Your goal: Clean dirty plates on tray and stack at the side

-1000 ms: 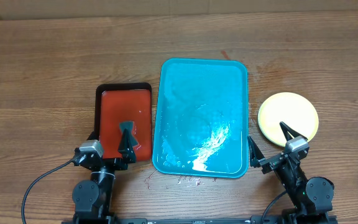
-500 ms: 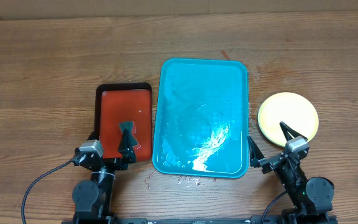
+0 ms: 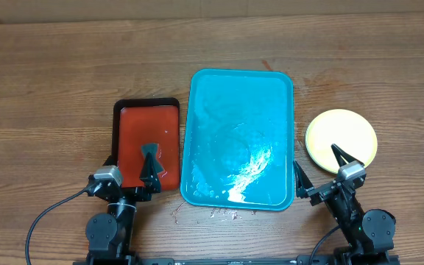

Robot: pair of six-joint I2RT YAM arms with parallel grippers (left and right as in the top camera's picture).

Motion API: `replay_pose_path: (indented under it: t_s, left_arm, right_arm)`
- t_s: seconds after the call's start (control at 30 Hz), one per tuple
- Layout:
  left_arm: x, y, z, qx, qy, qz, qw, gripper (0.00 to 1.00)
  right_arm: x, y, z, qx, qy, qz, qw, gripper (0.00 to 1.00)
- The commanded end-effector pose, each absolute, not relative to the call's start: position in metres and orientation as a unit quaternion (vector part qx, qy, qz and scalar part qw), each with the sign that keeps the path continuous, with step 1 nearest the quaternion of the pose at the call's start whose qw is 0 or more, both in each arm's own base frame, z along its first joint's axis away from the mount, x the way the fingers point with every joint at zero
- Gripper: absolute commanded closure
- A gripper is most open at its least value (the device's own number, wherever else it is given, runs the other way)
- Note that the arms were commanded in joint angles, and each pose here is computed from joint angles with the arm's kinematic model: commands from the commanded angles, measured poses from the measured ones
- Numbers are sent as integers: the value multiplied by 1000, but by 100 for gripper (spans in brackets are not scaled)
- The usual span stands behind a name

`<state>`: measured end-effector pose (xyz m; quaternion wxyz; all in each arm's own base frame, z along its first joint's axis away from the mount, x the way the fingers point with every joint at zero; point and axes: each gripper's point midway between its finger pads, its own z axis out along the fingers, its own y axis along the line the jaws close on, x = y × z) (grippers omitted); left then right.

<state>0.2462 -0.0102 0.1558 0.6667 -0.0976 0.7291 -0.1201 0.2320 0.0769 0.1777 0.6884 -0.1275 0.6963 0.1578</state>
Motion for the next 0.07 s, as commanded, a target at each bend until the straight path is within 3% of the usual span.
replay_pose_path:
  t_s: [0.0, 0.03]
  left_arm:
    - [246, -13, 156, -86, 729, -118, 669, 0]
    - [246, -13, 156, -86, 729, -118, 669, 0]
  right_arm:
    - [231, 79, 176, -132, 693, 161, 690, 0]
    - [231, 79, 176, -132, 693, 161, 690, 0]
